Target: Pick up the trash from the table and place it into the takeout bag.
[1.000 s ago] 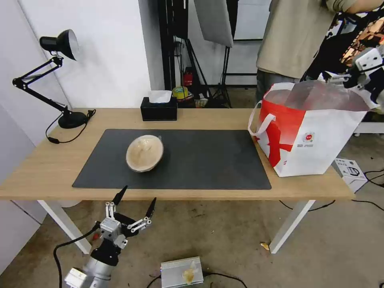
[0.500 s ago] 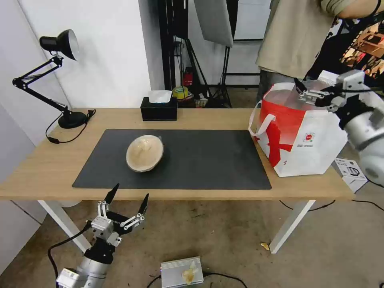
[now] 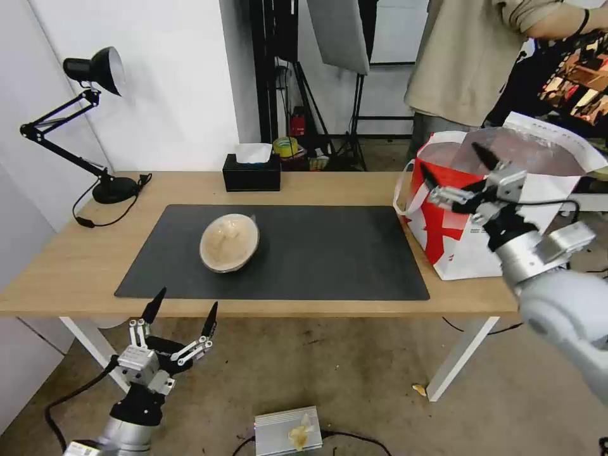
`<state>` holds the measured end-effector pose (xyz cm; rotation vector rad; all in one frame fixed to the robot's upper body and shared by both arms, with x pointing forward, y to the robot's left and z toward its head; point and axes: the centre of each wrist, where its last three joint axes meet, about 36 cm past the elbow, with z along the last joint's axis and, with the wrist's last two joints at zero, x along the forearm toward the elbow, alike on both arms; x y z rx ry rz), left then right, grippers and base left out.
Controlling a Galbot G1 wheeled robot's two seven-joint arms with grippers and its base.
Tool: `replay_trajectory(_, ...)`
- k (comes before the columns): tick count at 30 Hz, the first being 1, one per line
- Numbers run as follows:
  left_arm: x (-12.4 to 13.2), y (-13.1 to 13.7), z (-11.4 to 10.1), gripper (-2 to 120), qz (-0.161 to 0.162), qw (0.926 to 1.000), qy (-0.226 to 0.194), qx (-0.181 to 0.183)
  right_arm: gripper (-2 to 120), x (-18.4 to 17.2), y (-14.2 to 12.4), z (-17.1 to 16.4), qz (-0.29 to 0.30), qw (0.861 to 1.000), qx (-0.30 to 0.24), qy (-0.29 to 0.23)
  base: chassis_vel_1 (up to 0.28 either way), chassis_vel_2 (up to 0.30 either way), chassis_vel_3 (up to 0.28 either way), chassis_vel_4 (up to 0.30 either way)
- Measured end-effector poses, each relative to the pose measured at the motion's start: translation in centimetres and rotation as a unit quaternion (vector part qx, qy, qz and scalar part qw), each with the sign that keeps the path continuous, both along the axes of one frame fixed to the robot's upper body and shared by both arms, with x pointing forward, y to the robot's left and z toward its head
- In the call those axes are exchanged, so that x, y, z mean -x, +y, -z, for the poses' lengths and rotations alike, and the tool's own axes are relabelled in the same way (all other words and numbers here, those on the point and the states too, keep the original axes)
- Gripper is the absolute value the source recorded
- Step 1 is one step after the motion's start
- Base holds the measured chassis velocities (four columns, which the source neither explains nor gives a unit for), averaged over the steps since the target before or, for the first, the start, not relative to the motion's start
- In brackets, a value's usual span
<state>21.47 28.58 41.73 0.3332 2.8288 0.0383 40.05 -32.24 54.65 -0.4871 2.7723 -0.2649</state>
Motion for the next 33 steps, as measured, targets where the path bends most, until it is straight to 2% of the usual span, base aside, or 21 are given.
replay_trajectory(2, 0.0, 0.0, 0.0, 100, -0.001, 1.0000, 0.001, 0.001, 100, 0.2, 0.1, 0.3, -0.001, 1.000, -0.001, 0.002, 0.000, 0.000, 0.000, 0.000)
replay_trajectory(6, 0.1, -0.5, 0.0, 100, -0.006, 1.0000, 0.005, 0.006, 100, 2.0, 1.1, 3.4, -0.013, 1.000, 0.005, 0.020, 0.000, 0.000, 0.000, 0.000)
replay_trajectory(16, 0.1, -1.4, 0.5, 100, -0.011, 0.9998, 0.012, 0.006, 100, 5.2, 1.3, 8.3, -0.002, 0.999, 0.036, 0.029, 0.000, 0.000, 0.000, 0.000)
replay_trajectory(25, 0.4, -1.6, 0.1, 100, -0.030, 0.9995, 0.007, 0.009, 100, 6.4, 1.3, 10.9, -0.002, 0.998, 0.048, 0.036, 0.000, 0.000, 0.000, 0.000)
replay_trajectory(33, 0.4, -1.8, -0.1, 100, -0.032, 0.9994, 0.005, 0.009, 100, 8.2, 1.9, 12.0, 0.000, 0.998, 0.044, 0.046, 0.000, 0.000, 0.000, 0.000)
